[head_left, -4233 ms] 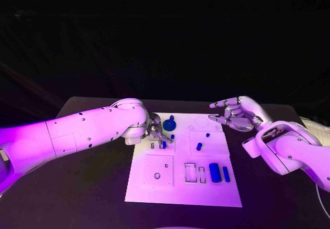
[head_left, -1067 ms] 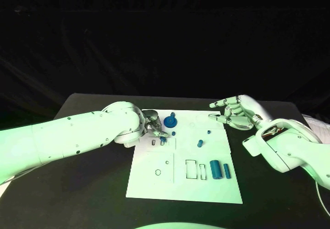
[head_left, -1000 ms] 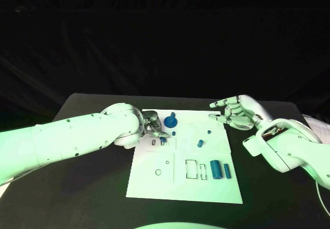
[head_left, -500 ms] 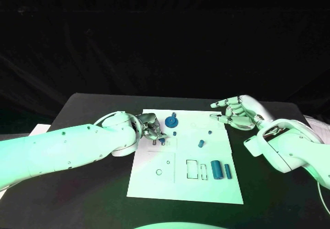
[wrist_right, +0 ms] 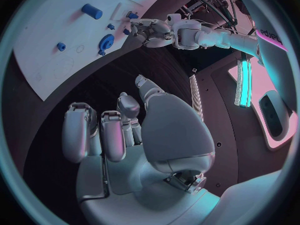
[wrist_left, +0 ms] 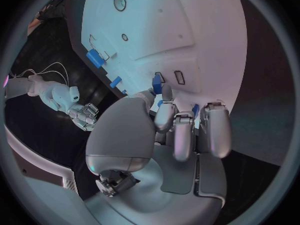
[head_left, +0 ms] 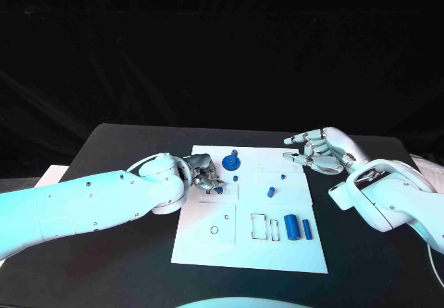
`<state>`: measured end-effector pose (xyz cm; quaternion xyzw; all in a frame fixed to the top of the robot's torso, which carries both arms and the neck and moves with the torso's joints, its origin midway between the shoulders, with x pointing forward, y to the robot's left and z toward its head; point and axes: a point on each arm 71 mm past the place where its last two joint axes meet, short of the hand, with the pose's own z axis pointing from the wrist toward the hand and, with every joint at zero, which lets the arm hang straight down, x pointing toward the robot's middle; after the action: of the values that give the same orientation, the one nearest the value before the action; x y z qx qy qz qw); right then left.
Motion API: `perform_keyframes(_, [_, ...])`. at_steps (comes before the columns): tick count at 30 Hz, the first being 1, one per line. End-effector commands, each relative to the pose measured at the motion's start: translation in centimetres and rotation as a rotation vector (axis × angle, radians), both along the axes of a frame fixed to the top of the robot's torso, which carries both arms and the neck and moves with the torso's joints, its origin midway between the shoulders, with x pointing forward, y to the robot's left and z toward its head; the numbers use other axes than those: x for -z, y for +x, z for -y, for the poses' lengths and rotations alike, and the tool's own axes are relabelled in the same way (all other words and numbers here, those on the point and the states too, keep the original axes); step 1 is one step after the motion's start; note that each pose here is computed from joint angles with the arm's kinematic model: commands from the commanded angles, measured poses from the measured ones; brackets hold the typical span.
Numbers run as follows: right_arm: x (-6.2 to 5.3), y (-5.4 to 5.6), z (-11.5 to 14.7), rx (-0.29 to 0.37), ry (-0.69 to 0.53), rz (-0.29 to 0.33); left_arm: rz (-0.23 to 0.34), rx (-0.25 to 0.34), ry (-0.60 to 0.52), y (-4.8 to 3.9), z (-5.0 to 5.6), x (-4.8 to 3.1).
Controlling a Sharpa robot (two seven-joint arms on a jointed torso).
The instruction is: Assemble the parts on the task board
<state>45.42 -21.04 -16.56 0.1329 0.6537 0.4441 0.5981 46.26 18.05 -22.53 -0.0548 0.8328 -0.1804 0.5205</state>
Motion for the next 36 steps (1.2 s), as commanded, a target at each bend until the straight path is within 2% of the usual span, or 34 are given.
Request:
perform_keyframes(1, [0.1, -0.07, -0.13, -0.01, -0.005, -0.007, 0.06, 0.01, 0.007, 0.09, 0.22, -0.22])
perform_keyframes(13, [0.17, -0.06, -0.14, -0.011, -0.006, -0.009, 0.071, 0.015, 0.015, -0.01, 0.47, 0.1])
perform_keyframes(36, [0.35, -0.02, -0.23, -0.016, -0.007, -0.015, 0.015, 0.029, 0.041, -0.16, 0.35, 0.55])
